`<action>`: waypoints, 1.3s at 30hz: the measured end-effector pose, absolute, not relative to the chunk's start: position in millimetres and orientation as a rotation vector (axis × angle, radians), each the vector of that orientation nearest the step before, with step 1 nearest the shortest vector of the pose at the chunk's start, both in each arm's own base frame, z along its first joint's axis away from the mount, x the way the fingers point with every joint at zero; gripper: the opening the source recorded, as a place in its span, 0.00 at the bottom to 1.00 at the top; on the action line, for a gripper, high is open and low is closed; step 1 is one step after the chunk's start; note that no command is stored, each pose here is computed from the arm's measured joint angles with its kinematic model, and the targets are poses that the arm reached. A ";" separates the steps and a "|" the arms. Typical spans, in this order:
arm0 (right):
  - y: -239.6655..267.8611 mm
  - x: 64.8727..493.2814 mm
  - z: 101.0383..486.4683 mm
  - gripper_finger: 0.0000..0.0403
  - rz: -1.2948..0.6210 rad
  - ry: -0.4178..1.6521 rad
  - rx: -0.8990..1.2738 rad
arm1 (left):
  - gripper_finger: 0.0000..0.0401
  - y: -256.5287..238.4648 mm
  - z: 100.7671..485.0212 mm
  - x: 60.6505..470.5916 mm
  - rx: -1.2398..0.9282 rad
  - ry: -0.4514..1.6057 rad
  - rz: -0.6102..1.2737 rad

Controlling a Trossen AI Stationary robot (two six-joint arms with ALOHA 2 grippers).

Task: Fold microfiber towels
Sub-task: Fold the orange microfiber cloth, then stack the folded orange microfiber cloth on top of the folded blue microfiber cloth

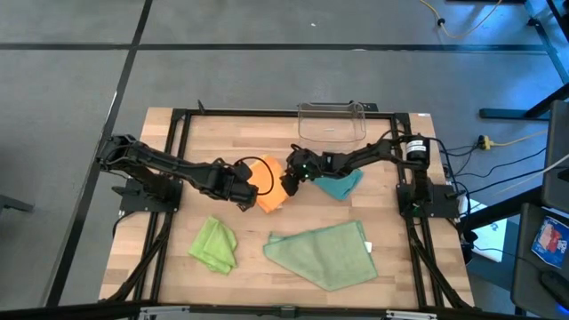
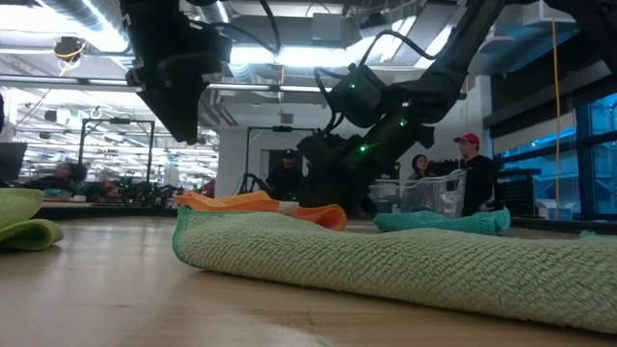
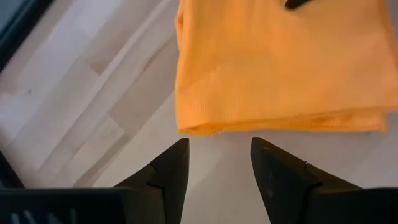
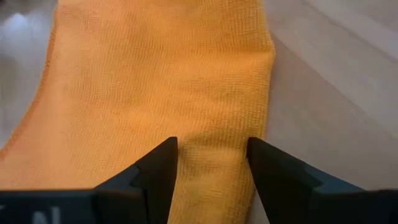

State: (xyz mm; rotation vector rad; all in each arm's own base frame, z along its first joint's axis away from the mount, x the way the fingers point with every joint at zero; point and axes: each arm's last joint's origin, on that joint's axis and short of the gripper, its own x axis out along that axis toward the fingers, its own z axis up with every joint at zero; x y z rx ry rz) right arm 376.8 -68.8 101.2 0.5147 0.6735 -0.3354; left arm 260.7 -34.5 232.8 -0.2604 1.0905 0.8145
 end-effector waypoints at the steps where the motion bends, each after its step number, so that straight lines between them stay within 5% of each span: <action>1: -67.3 377.1 101.1 0.50 -0.335 0.674 0.511 | 0.41 -34.4 233.1 261.7 -0.260 1.076 0.817; 6: -47.4 379.2 100.5 0.50 -0.274 0.703 0.493 | 0.41 -37.5 234.2 265.8 -0.268 1.023 0.806; 16: -37.0 374.5 134.4 0.50 -0.508 0.589 0.343 | 0.41 -46.9 236.3 270.1 -0.256 0.943 0.784; 39: -41.6 385.9 100.6 0.41 -0.444 0.638 0.570 | 0.41 -48.8 237.1 271.0 -0.242 0.916 0.787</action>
